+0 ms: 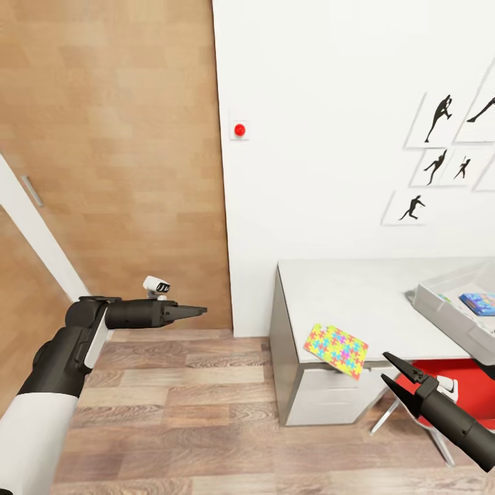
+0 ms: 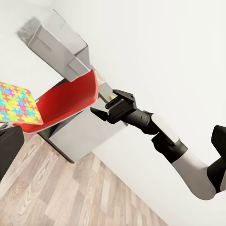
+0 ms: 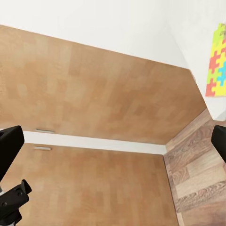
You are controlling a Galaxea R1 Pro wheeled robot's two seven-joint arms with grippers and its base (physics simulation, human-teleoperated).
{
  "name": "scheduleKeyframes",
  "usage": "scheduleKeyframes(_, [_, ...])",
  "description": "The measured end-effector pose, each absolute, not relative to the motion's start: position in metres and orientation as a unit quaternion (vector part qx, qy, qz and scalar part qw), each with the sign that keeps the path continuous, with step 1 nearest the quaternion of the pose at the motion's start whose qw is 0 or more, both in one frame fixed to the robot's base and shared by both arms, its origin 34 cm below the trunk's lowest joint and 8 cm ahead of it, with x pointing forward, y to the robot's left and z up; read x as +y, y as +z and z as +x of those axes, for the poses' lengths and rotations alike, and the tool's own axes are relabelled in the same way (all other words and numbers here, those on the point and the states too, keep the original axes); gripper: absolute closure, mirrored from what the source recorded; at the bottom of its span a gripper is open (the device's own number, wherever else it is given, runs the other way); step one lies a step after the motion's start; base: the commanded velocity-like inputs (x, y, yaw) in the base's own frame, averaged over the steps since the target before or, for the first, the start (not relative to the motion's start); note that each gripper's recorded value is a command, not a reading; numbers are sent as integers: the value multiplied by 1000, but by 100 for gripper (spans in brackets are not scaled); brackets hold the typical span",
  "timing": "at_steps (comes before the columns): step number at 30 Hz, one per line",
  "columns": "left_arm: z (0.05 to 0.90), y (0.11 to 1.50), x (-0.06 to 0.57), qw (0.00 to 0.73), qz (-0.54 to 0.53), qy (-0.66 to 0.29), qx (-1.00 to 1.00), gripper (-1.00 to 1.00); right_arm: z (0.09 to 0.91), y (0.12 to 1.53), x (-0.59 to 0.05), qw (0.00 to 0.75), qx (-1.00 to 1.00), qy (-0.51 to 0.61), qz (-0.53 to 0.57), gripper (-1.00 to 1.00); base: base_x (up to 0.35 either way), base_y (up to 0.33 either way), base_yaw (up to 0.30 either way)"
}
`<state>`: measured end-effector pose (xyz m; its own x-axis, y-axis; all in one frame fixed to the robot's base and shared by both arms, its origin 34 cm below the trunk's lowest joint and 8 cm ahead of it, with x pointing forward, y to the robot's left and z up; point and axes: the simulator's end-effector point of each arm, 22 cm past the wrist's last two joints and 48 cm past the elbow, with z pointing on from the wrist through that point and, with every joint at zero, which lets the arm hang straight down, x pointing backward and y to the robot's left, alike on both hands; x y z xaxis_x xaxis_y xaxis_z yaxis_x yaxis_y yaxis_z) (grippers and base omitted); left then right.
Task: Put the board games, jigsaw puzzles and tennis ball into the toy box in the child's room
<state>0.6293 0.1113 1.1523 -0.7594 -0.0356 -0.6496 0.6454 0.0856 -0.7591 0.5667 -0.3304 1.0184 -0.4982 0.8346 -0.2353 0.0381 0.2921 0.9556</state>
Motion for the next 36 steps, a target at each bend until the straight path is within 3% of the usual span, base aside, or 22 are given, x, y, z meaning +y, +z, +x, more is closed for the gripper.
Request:
scheduleKeyframes(12, [626, 1163, 112, 274, 228, -637, 684, -100, 566, 1027, -330, 399, 698, 510, 306, -100, 0, -86, 0])
scheduleKeyframes(30, [621, 1179, 112, 285, 238, -634, 679, -100, 566, 1041, -326, 407, 693, 516, 296, -100, 0, -281, 0])
scheduleKeyframes(36, [619, 1184, 112, 288, 241, -632, 678, -100, 565, 1044, -323, 408, 692, 519, 291, -100, 0, -101, 0])
